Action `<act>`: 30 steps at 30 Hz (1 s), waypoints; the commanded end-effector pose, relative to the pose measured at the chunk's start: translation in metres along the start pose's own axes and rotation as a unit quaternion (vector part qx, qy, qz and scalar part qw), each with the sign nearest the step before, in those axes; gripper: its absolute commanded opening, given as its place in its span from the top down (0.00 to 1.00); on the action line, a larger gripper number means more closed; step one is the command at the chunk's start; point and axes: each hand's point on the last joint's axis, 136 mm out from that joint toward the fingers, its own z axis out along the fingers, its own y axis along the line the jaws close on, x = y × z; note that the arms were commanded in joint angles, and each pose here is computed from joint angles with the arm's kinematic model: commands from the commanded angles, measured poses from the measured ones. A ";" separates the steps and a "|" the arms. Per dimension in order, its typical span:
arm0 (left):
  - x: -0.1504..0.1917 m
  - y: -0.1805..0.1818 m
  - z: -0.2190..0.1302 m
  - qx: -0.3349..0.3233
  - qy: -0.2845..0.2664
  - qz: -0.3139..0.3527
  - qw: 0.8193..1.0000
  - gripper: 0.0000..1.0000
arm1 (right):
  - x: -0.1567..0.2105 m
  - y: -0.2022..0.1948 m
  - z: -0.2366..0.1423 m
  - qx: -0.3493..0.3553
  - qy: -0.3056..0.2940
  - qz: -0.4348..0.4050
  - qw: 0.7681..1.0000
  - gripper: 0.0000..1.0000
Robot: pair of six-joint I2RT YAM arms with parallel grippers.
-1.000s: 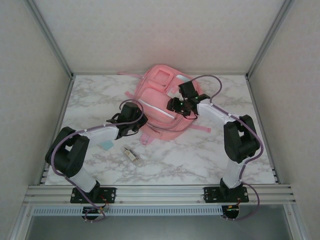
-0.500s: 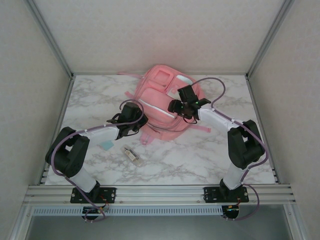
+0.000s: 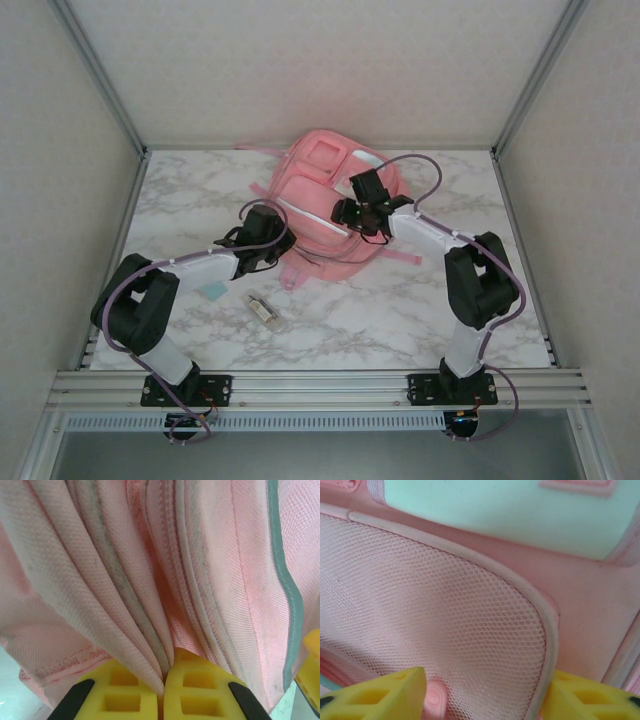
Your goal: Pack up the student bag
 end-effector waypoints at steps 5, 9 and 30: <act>-0.004 -0.052 0.001 0.067 -0.008 0.009 0.998 1.00 | 0.091 0.057 -0.023 -0.086 0.098 -0.002 0.992 0.50; -0.004 -0.059 0.002 0.074 -0.007 0.011 0.997 1.00 | 0.107 0.051 -0.026 -0.087 0.111 0.014 0.990 0.50; -0.014 -0.049 -0.035 0.026 -0.028 0.096 0.995 0.54 | 0.018 -0.005 -0.050 -0.034 0.008 0.002 0.999 0.50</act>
